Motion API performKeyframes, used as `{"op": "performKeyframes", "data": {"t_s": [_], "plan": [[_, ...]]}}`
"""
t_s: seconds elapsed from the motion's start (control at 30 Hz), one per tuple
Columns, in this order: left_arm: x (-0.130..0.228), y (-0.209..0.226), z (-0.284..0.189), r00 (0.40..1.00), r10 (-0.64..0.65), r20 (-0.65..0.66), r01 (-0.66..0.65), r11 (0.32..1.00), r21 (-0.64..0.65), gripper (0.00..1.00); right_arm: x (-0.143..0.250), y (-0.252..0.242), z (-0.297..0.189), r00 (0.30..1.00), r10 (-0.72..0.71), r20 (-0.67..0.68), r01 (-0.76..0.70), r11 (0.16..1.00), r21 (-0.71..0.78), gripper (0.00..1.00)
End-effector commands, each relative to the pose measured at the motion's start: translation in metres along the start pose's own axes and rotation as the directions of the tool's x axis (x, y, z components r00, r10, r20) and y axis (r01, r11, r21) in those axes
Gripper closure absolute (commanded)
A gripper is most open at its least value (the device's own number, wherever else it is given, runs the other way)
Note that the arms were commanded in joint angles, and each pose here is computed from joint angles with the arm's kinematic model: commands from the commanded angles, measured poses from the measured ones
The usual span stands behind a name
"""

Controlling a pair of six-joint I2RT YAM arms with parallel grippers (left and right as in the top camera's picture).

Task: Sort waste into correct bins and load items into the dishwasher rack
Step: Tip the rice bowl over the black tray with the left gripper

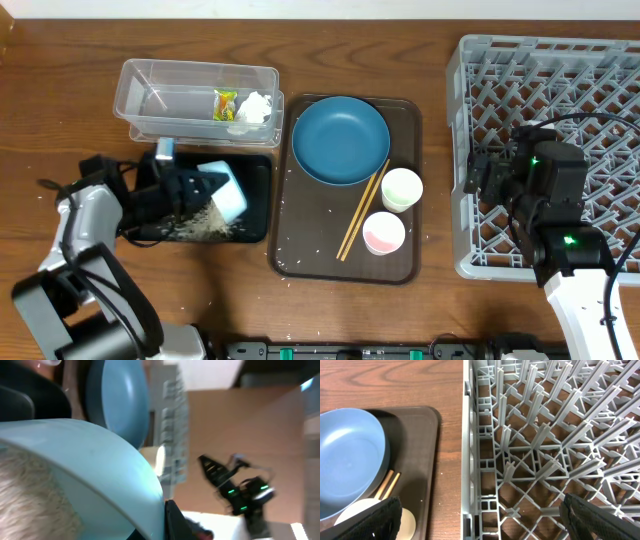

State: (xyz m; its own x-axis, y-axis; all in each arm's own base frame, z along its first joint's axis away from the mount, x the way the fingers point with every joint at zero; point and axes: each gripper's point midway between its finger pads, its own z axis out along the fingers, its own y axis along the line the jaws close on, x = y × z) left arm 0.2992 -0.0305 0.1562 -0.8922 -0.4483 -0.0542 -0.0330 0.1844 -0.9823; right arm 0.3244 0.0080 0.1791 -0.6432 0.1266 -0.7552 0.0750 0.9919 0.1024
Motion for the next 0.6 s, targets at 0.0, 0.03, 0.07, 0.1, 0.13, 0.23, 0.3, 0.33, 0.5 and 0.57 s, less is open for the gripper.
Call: {"op": "performKeyframes", "data": {"t_s": [0.0, 0.03, 0.07, 0.1, 0.13, 0.23, 0.3, 0.33, 0.5, 0.57], "plan": [[-0.009, -0.016, -0.009, 0.998, -0.040, 0.050, 0.034, 0.991, 0.126, 0.94, -0.008, 0.004, -0.003, 1.000, -0.010, 0.019, 0.010, 1.000, -0.007, 0.01], [-0.011, -0.016, -0.012, 0.997, -0.048, 0.057, 0.041, 0.991, 0.127, 0.94, -0.008, 0.004, -0.003, 1.000, -0.010, 0.019, 0.010, 1.000, -0.006, 0.01], [-0.012, -0.016, -0.014, 0.996, -0.063, 0.063, 0.055, 0.990, 0.128, 0.94, -0.008, 0.004, -0.003, 1.000, -0.010, 0.019, 0.010, 1.000, -0.007, 0.01], [-0.013, -0.015, -0.015, 0.994, -0.084, 0.066, 0.075, 0.989, 0.129, 0.94, -0.008, 0.004, -0.003, 1.000, -0.010, 0.019, 0.010, 1.000, -0.007, 0.01], [-0.014, -0.015, -0.017, 0.991, -0.115, 0.068, 0.105, 0.986, 0.131, 0.94, -0.008, 0.004, -0.003, 1.000, -0.010, 0.019, 0.010, 1.000, -0.007, 0.01], [-0.016, -0.014, -0.021, 0.971, -0.227, 0.068, 0.216, 0.966, 0.141, 0.94, -0.008, 0.004, -0.003, 1.000, -0.010, 0.019, 0.010, 1.000, -0.007, 0.01], [-0.016, -0.014, -0.021, 0.957, -0.285, 0.060, 0.274, 0.951, 0.144, 0.94, -0.008, 0.004, -0.003, 1.000, -0.010, 0.019, 0.010, 1.000, -0.007, 0.01], [-0.016, -0.014, -0.021, 0.955, -0.290, 0.059, 0.279, 0.949, 0.145, 0.94, -0.008, 0.004, -0.003, 1.000, -0.010, 0.019, 0.010, 1.000, -0.007, 0.01], [-0.021, -0.013, -0.021, 0.968, -0.241, 0.070, 0.229, 0.963, 0.138, 0.94, -0.008, 0.004, -0.003, 1.000, -0.010, 0.018, 0.010, 1.000, -0.007, 0.01], [-0.024, -0.011, -0.021, 0.970, -0.230, 0.075, 0.219, 0.967, 0.128, 0.94, -0.008, 0.004, -0.003, 1.000, -0.010, 0.018, 0.010, 1.000, -0.007, 0.01]]}}
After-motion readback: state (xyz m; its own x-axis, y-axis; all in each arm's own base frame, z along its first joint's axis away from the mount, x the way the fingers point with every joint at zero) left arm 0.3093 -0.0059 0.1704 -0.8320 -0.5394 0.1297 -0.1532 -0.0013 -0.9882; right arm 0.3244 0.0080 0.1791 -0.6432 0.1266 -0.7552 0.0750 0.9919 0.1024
